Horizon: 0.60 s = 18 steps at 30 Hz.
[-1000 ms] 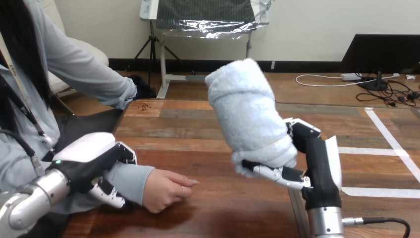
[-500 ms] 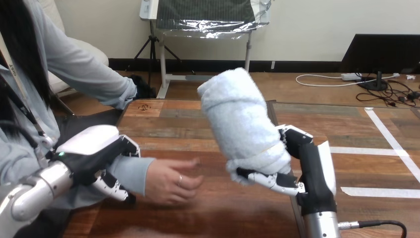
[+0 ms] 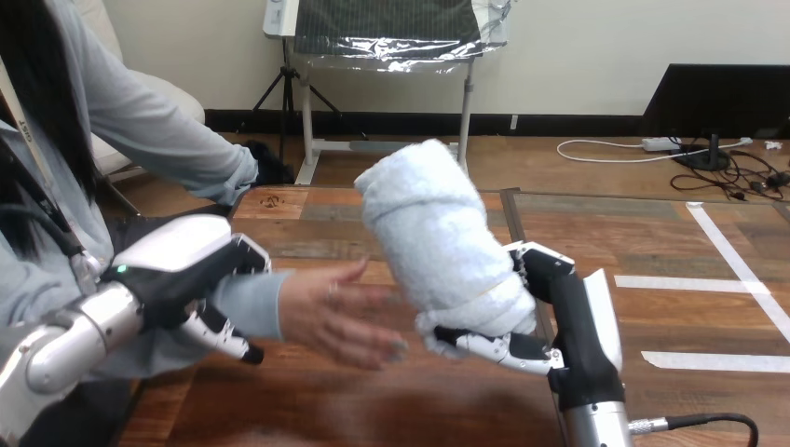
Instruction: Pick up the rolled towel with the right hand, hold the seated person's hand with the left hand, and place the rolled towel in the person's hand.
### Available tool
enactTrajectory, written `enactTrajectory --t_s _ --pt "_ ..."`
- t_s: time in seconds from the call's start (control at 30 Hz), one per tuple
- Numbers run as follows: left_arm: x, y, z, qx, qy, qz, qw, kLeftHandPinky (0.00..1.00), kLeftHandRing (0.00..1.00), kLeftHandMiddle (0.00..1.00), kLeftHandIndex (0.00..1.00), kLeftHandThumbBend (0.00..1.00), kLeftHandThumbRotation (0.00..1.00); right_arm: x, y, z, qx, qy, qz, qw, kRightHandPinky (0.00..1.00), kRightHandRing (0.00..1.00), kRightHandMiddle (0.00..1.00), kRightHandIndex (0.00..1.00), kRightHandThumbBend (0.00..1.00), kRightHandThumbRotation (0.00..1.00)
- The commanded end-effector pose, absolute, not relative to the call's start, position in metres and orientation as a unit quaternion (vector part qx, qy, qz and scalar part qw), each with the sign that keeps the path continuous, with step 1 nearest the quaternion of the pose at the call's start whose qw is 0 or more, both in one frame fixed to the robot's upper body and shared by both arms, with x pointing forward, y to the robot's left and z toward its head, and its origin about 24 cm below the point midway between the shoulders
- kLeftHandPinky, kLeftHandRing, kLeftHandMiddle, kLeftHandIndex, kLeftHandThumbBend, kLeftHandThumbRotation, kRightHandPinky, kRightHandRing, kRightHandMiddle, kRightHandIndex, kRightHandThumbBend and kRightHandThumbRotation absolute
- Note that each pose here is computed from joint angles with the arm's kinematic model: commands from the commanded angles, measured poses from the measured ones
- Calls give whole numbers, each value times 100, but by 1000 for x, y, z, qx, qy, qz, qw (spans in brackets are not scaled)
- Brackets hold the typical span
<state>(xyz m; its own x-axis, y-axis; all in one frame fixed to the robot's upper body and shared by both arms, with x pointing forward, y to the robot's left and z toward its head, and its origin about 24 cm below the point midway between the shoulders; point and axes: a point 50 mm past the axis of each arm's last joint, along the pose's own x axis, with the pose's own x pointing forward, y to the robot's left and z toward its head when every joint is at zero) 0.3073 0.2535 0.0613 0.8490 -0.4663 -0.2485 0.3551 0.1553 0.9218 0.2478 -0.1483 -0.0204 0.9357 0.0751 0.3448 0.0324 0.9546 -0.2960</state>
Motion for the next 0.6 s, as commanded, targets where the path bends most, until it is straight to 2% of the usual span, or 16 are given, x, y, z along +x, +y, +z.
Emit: enactTrajectory --t_s 0.0,0.57 --pt "337 221 131 579 -194 -232 757 28 33 40 41 78 0 264 -143 1 -140 -234 5 962 32 37 46 45 76 0" --pt "344 203 152 573 -235 -233 750 28 34 40 41 81 0 261 -133 -5 -160 -227 24 960 31 37 45 44 78 0"
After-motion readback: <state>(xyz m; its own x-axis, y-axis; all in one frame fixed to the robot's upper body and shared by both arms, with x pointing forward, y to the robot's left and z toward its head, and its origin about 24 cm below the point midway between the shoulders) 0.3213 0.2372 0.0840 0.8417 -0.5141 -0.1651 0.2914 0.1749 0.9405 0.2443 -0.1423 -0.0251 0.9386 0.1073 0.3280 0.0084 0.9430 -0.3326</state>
